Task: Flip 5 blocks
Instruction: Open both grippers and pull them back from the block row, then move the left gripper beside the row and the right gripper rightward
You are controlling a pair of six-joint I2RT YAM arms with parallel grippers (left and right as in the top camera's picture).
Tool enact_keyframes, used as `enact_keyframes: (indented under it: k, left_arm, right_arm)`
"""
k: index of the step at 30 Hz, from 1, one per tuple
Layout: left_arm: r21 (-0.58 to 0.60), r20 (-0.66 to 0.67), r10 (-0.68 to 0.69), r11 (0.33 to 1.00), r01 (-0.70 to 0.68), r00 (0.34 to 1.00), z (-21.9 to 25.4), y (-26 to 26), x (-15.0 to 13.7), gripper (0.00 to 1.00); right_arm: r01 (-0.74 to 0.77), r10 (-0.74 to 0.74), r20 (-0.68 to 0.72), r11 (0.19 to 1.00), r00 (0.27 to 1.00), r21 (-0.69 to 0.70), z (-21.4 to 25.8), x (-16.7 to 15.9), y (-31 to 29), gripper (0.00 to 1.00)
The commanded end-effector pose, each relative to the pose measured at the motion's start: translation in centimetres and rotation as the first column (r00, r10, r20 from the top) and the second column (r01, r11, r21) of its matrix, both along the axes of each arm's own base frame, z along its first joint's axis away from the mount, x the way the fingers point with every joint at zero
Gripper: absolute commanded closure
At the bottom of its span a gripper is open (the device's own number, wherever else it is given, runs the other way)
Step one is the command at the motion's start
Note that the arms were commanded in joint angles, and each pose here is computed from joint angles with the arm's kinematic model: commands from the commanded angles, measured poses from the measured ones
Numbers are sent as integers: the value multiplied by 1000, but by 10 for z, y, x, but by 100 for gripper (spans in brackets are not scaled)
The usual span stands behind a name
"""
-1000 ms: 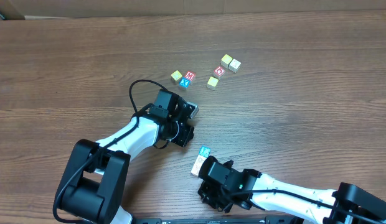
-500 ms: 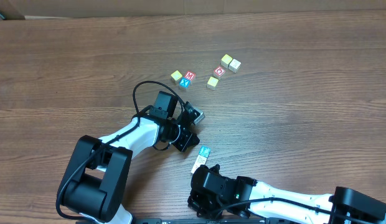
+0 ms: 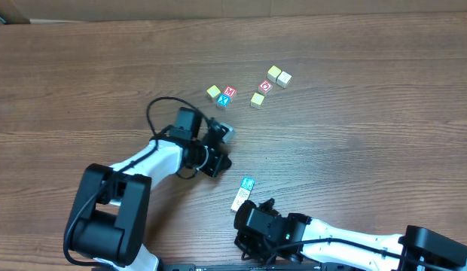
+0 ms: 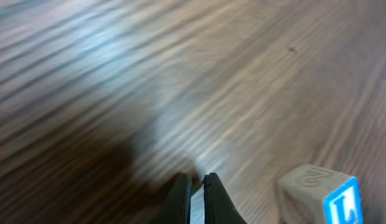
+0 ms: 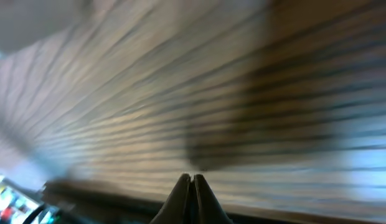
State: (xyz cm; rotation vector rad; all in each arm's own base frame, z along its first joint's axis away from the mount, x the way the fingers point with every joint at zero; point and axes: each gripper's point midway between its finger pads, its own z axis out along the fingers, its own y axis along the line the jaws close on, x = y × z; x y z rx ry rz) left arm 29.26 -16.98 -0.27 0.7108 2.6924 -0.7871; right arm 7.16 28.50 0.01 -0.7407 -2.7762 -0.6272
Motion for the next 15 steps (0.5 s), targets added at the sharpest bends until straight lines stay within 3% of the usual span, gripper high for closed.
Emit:
enact_keyframes:
  k: [1,10,15]
  left_arm:
    - [81,-75,133,989,-127,988,-15,29,-1,96]
    - [146,-269,207,974,-173,940,-20,41,-39,96]
    - [196,-397,235,966,-168,887,-19,47,-70,96]
  right_arm:
    - [76,-74,66,996,995,-40,3,22,-17,96]
    - [129,-101,252,987,963,-98,15,81,-57,96]
    - [197,-128,305,958,944,-206,9,103,-94,96]
